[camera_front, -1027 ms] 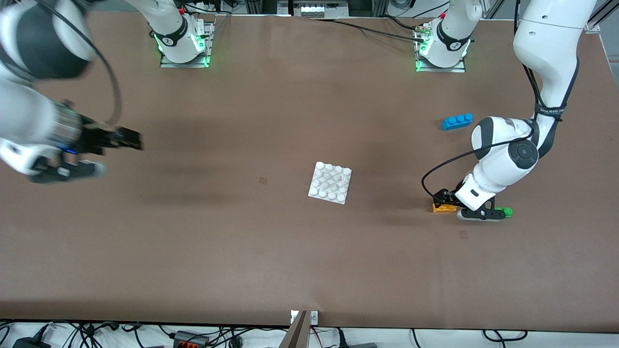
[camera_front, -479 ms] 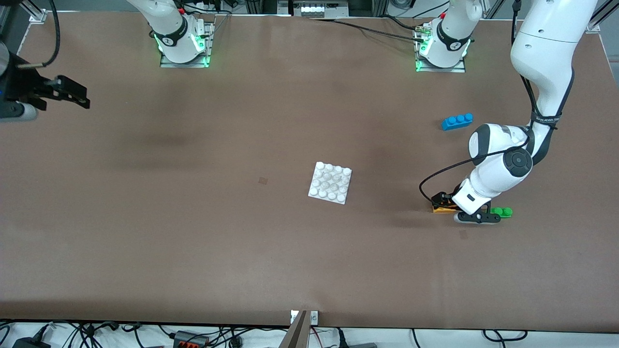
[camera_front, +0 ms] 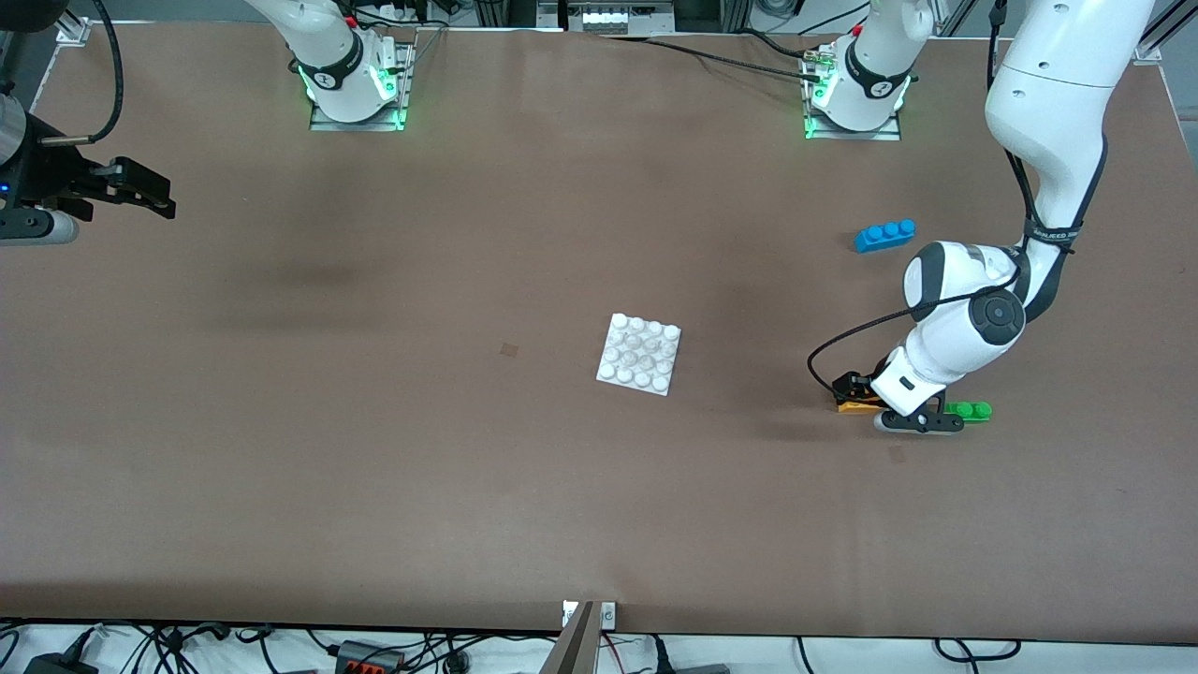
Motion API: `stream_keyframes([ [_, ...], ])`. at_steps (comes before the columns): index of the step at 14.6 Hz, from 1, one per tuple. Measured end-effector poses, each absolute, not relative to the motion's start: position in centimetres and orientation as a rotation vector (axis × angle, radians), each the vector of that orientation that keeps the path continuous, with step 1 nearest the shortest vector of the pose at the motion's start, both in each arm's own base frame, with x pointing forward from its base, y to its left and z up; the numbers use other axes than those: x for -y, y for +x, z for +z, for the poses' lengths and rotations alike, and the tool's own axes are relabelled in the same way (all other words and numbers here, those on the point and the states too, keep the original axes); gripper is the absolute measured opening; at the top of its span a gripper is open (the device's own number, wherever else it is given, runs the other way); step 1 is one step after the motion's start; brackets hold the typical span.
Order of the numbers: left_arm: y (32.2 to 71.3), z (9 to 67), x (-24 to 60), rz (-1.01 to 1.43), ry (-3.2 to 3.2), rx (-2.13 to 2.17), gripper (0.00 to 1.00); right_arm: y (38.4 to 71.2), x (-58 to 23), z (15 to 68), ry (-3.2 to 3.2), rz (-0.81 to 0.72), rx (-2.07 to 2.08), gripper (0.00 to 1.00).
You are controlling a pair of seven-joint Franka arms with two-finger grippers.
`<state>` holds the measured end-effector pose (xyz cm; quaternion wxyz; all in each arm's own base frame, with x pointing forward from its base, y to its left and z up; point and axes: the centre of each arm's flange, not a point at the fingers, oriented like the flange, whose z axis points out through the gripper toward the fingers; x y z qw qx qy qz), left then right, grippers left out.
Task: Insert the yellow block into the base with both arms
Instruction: 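Lower the left gripper and grasp the yellow block while the right gripper retracts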
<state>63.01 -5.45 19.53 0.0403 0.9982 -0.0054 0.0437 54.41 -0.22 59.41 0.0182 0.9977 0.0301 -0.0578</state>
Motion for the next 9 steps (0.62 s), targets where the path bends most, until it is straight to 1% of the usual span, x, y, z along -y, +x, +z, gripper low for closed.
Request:
stream_keyframes([
  [1,63.06,19.59,5.45,0.136,3.058,0.017,0.88,54.46,0.32,59.45,3.098,-0.172,-0.091,1.00],
  [2,63.11,19.64,5.44,0.138,3.058,0.018,0.83,54.53,0.48,59.49,3.099,-0.162,-0.086,1.00],
  [3,63.22,19.75,5.41,0.143,3.058,0.017,0.82,54.59,0.68,59.53,3.100,-0.155,-0.081,1.00],
  [4,63.38,19.93,5.33,0.148,3.059,0.019,0.75,54.62,0.82,59.55,3.100,-0.150,-0.077,1.00],
  [5,63.53,20.09,5.23,0.150,3.060,0.019,0.75,54.63,0.87,59.56,3.101,-0.148,-0.075,1.00],
  [6,63.64,20.20,5.17,0.151,3.061,0.021,0.71,54.67,0.85,59.59,3.102,-0.143,-0.075,1.00],
  [9,63.70,20.27,5.11,0.150,3.062,0.023,0.70,55.23,0.59,59.77,3.127,-0.072,-0.076,1.00],
])
